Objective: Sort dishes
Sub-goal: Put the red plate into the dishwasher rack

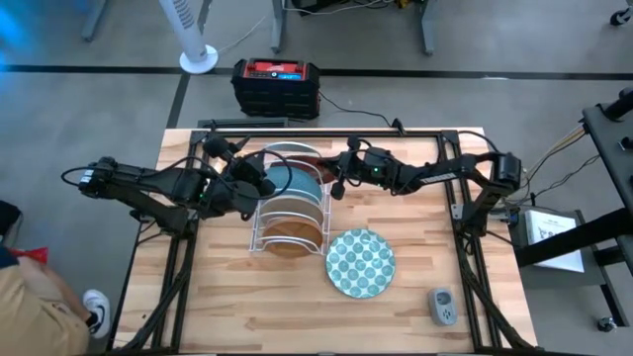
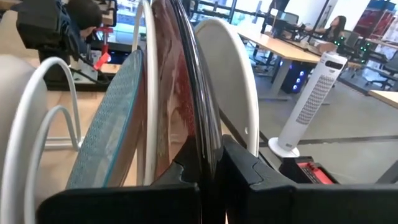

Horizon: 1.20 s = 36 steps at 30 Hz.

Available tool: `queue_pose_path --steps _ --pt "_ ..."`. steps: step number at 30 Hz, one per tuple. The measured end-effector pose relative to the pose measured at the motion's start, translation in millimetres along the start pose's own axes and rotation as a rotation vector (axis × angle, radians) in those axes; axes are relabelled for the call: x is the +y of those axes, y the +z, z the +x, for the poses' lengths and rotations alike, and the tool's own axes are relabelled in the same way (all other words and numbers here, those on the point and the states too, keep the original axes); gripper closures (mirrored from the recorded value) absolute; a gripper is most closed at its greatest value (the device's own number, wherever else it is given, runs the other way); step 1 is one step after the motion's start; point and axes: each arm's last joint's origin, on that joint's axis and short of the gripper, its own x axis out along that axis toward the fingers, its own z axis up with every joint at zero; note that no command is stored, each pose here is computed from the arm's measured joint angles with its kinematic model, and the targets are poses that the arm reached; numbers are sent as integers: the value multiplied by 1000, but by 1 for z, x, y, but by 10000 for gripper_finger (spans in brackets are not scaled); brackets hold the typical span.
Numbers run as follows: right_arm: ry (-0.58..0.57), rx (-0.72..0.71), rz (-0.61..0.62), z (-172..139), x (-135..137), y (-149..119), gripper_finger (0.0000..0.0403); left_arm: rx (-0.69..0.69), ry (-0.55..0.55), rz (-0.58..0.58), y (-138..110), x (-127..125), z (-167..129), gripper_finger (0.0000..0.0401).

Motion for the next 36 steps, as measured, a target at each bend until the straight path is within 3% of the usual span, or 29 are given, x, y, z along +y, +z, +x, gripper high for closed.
queue_pose_path --steps 36 --pt "27 34 11 6 5 -11 391 14 5 -37 -3 1 1 188"
